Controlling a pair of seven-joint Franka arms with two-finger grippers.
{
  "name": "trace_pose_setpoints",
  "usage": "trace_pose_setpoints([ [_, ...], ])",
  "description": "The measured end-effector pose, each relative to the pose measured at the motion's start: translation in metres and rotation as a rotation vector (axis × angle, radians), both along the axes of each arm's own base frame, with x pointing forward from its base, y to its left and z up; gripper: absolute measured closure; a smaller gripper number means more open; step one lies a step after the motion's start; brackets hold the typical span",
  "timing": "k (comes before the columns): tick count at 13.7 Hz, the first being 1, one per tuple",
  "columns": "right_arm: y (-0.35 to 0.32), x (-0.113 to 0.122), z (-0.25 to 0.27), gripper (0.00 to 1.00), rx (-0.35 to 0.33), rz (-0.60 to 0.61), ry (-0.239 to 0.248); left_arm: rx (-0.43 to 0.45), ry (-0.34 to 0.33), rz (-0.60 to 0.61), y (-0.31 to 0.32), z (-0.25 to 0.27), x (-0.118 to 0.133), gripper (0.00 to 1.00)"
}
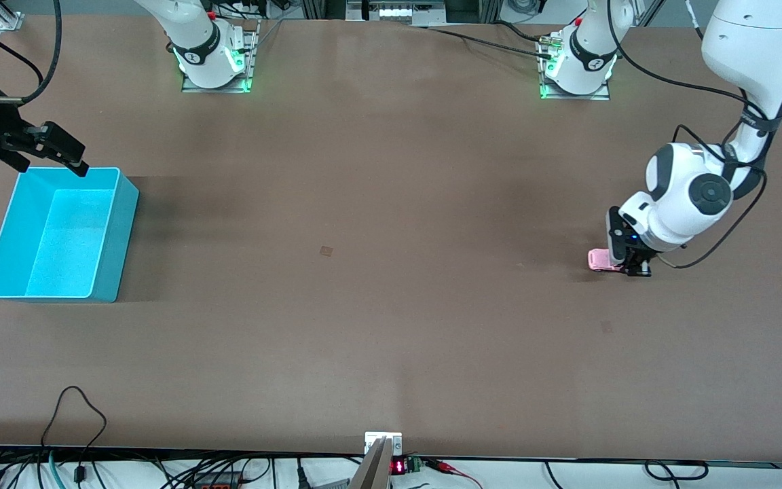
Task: Wind and store pink jeep toy
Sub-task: 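Drag the jeep backward along the table with the left gripper to wind it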
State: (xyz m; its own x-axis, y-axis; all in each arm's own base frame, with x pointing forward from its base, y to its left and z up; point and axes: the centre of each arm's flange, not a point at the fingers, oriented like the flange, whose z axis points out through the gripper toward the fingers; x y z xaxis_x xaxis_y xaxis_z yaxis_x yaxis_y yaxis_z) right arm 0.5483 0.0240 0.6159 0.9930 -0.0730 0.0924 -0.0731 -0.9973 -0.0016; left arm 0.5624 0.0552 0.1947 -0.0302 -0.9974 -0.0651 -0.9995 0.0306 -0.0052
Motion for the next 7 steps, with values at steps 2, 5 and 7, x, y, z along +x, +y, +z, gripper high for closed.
trace_pose_setpoints([
  [2,0.000,0.000,0.000,0.00,0.000,0.000,0.000,0.003,0.024,0.001,0.039,0.000,0.005,0.49],
  [5,0.000,0.000,0.000,0.00,0.000,0.000,-0.001,0.003,0.022,0.021,0.096,0.000,0.003,0.49],
  [7,0.000,0.000,0.000,0.00,0.000,0.000,-0.001,0.003,0.017,0.025,0.125,0.000,0.000,0.49],
])
